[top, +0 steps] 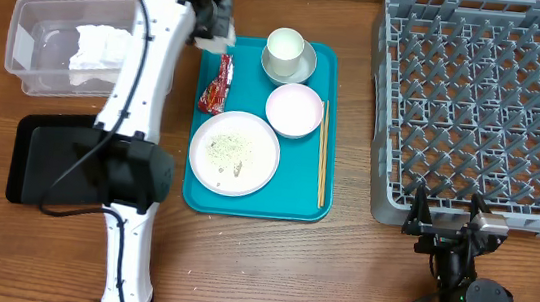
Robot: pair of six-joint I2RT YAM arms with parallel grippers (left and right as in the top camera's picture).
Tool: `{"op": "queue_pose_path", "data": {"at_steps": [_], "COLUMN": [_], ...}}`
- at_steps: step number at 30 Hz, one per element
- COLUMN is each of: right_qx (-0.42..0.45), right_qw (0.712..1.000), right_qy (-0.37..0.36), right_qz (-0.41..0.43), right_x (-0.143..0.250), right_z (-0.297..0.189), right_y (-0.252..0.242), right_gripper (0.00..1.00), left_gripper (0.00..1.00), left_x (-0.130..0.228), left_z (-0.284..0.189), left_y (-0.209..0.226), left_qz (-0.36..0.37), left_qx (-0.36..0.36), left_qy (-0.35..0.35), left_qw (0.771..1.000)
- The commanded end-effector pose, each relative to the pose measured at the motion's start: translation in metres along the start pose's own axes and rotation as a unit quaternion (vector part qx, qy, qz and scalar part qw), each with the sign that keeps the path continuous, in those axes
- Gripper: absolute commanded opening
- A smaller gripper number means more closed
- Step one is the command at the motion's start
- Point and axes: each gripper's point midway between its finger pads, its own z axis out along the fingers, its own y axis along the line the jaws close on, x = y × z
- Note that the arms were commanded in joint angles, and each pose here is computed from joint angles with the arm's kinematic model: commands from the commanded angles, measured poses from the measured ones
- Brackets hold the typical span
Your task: Sort waste into correct bins and load items into the dishwasher
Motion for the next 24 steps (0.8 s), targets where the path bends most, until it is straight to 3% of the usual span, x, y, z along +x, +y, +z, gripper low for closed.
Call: {"op": "queue_pose_path", "data": {"at_steps": [1, 11, 19, 20, 21, 23, 24], "right_qx": [0.002, 0.002, 0.002, 0.002, 0.002, 0.002, 0.002], "right_qw": [1.000, 1.000, 1.000, 1.000, 1.000, 1.000, 1.000], "right_qy": [-0.001, -0.001, -0.001, -0.001, -0.001, -0.001, -0.001], "right_qz": [0.000, 0.000, 0.000, 0.000, 0.000, 0.000, 0.000], "right_x": [0.002, 0.002, 0.002, 0.002, 0.002, 0.002, 0.002], "right_z": [0.000, 0.000, 0.000, 0.000, 0.000, 0.000, 0.000], "right_y": [-0.001, -0.001, -0.001, -0.001, -0.001, -0.001, -0.001], "right_gripper": [1.00, 1.00, 1.00, 1.00, 1.00, 1.00, 1.00], "left_gripper": [0.04, 0.04, 0.05, 0.18, 0.42, 1.00, 1.00], "left_x": [-0.017, -0.018, -0.004, -0.005, -0.006, -0.010, -0.010], "left_z": [-0.023, -0.016, 0.001, 0.002, 0.003, 0.003, 0.003], "left_y": [0.050, 0.151, 0.193, 0.194, 0.195, 0.196, 0.196], "left_qz": [-0.070, -0.289, -0.363, -0.365, -0.365, -0.365, -0.365], "left_qx": [-0.037, -0.071, -0.091, -0.091, -0.090, -0.089, -0.089], "left_qy": [-0.036, -0.051, -0.035, -0.036, -0.040, -0.047, -0.047], "left_qw": [0.996, 0.953, 0.927, 0.926, 0.926, 0.925, 0.925]}}
